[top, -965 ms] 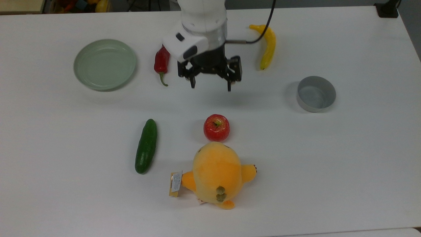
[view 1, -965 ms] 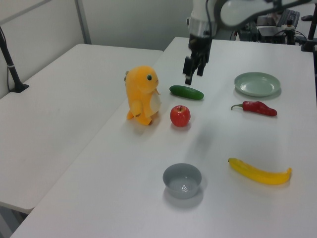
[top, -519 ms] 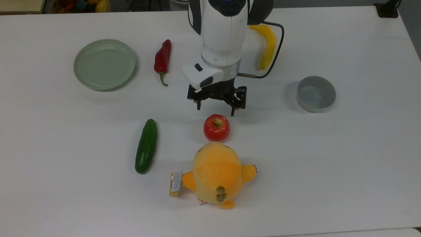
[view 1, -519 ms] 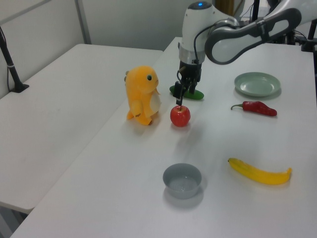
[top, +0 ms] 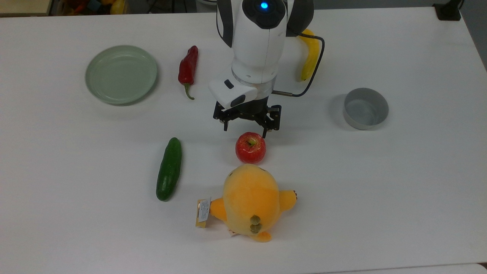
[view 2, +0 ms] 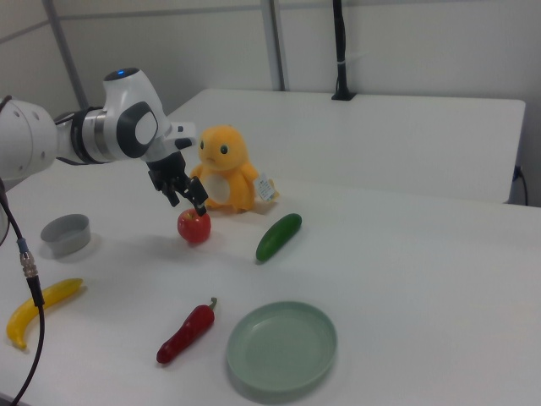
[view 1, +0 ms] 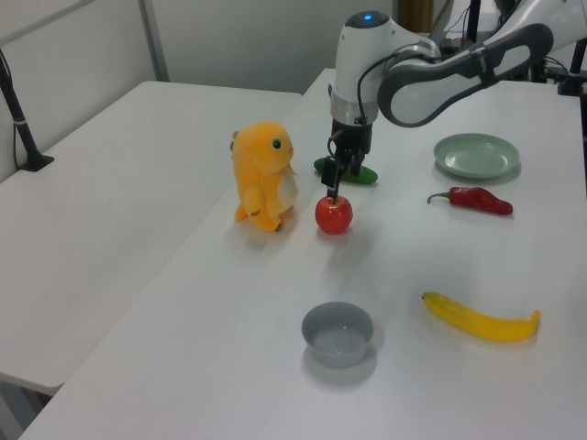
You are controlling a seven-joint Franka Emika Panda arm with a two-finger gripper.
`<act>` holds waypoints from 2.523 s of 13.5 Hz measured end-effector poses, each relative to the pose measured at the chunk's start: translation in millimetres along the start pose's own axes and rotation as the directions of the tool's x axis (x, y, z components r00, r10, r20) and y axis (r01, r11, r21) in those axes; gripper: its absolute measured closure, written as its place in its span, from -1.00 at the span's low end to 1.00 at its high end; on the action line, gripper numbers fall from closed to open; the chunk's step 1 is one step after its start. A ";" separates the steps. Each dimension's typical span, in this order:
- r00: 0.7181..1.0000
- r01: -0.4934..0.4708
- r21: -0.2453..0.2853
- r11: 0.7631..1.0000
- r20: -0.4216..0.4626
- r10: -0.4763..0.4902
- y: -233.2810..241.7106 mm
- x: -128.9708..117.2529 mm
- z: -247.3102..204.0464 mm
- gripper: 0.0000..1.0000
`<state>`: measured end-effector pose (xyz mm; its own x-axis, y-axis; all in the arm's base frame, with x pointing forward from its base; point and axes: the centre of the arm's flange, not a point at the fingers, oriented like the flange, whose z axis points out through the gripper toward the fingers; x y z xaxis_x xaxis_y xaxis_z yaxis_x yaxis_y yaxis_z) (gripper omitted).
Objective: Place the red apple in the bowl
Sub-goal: 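Lower the gripper and close it around the red apple, then lift the red apple and carry it over the grey bowl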
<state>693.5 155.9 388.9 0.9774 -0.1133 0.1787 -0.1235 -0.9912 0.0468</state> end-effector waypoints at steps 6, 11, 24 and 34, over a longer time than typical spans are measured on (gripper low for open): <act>1.000 0.015 0.001 1.000 -0.012 -0.015 -6.8 0.8 18.7 -1.00; 0.998 0.056 -0.023 0.998 -0.002 -0.056 -17.9 -4.7 33.5 -1.00; 0.994 0.095 -0.039 0.995 -0.043 -0.096 -24.9 -1.9 44.2 -0.49; 0.961 0.277 0.021 0.961 -0.018 -0.277 -135.5 -81.2 -68.5 -0.48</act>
<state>619.1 304.1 435.3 0.9700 0.1667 0.1767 0.1559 -0.9850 0.0734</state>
